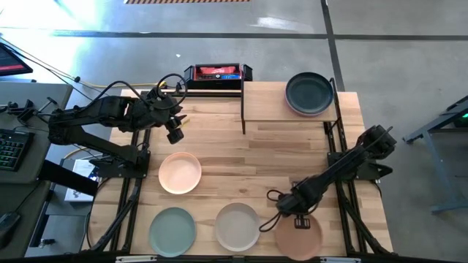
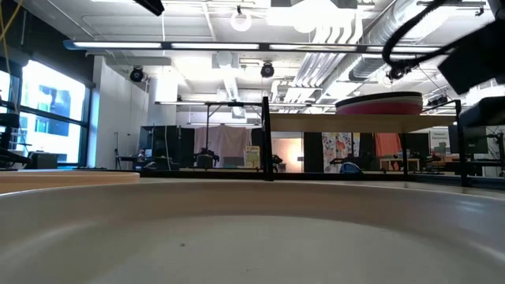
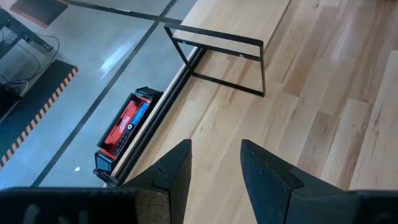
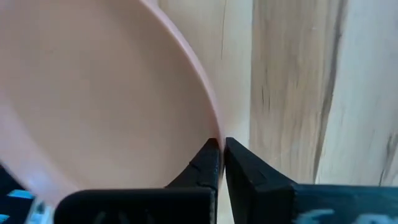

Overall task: Place and stack plates onto a shelf
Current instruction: Put the brown plate onto the shelf

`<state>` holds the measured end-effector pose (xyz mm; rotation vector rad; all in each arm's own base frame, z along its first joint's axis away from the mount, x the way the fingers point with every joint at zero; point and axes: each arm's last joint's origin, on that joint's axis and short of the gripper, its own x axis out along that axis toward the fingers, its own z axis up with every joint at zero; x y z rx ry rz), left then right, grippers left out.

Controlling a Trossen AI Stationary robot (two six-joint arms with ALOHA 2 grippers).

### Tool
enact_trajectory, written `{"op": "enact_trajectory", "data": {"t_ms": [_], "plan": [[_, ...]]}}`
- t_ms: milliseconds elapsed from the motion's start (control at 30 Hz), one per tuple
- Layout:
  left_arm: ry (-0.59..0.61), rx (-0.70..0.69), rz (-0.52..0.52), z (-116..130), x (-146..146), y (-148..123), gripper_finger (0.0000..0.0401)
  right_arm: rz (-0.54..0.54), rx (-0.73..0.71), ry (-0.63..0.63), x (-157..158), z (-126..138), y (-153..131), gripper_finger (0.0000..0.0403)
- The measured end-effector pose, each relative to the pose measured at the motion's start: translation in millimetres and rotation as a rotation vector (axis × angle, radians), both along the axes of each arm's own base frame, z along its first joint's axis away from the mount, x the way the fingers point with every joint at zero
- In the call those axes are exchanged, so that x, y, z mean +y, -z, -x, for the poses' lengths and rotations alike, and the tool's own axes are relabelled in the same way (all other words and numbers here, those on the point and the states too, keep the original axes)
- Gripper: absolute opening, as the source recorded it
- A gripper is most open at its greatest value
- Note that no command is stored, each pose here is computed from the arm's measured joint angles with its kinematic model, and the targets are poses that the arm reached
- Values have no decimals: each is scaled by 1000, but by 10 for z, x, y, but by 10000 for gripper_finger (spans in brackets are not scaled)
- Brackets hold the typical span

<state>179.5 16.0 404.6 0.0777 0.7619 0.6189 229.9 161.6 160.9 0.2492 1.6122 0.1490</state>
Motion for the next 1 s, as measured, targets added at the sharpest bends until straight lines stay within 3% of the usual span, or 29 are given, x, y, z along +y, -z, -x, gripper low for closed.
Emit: {"op": "enact_trajectory", "data": {"t_ms": [400,1000], "plan": [[-21,-19,20,1,0,0,127,9,-102,193,-201,104,-425,0],[-30,-29,33,0,-1,1,127,-9,-311,600,-917,123,-951,0]]}}
